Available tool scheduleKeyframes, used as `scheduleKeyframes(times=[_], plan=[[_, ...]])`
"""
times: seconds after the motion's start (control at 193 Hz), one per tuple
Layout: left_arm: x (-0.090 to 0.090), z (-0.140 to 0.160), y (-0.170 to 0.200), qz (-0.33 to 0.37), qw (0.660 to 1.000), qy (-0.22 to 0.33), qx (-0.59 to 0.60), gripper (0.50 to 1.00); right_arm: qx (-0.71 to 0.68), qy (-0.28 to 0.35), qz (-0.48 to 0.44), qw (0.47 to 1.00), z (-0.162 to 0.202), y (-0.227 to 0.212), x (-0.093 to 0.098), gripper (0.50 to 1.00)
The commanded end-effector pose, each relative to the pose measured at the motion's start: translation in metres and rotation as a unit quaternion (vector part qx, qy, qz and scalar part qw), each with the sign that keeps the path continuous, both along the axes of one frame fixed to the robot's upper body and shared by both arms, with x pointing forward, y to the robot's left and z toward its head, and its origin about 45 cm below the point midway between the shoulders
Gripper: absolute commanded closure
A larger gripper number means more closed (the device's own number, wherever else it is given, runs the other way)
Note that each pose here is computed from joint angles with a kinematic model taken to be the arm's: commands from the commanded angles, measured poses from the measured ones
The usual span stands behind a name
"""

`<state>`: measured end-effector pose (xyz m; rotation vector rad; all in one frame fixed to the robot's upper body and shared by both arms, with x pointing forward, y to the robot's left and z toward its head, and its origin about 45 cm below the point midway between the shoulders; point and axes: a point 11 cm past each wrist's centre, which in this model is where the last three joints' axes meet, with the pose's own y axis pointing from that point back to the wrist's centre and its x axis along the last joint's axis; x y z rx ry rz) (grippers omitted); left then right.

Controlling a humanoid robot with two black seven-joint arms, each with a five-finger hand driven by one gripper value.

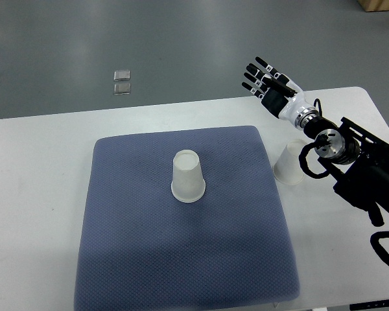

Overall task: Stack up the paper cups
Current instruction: 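Raise the right hand and move it above the loose white paper cup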

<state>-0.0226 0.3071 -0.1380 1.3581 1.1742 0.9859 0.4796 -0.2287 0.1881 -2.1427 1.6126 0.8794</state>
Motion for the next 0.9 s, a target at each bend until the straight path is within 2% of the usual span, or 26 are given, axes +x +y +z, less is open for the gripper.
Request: scheduleKeyframes(times=[0.0, 0.358, 0.452, 0.524, 0.592, 0.696, 0.779, 0.867, 0.893], plan=[[0.0, 0.0, -0.001, 0.0, 1.0, 0.0, -0.001, 0.5, -0.001, 0.0, 0.0, 1.0, 0.0, 0.0, 0.0, 0.57], [0.0, 0.0, -0.001, 0.0, 1.0, -0.001, -0.002, 0.5, -0.019, -0.01, 0.007, 1.0, 0.008, -0.004, 0.004, 0.57], [0.0, 0.0, -0.002, 0.001, 1.0, -0.001, -0.003, 0.5, -0.051, -0.036, 0.022, 0.998, 0.03, -0.008, 0.013, 0.57], [0.0, 0.0, -0.002, 0.0, 1.0, -0.001, -0.003, 0.5, -0.118, -0.055, 0.056, 0.99, 0.043, -0.014, 0.017, 0.57], [0.0, 0.0, -0.003, -0.001, 1.0, 0.0, -0.007, 0.5, -0.19, -0.077, 0.092, 0.974, 0.069, -0.018, 0.027, 0.57], [0.0, 0.0, -0.004, -0.001, 1.0, 0.0, -0.01, 0.5, -0.343, -0.085, 0.169, 0.92, 0.087, -0.018, 0.031, 0.57], [-0.001, 0.0, -0.01, -0.001, 1.0, 0.001, -0.02, 0.5, -0.475, -0.09, 0.228, 0.845, 0.099, -0.02, 0.033, 0.57], [-0.001, 0.0, -0.016, -0.001, 1.0, 0.001, -0.028, 0.5, -0.601, -0.086, 0.29, 0.74, 0.112, -0.016, 0.034, 0.57], [-0.001, 0.0, -0.016, -0.001, 1.0, 0.001, -0.028, 0.5, -0.601, -0.086, 0.29, 0.74, 0.112, -0.016, 0.034, 0.57]])
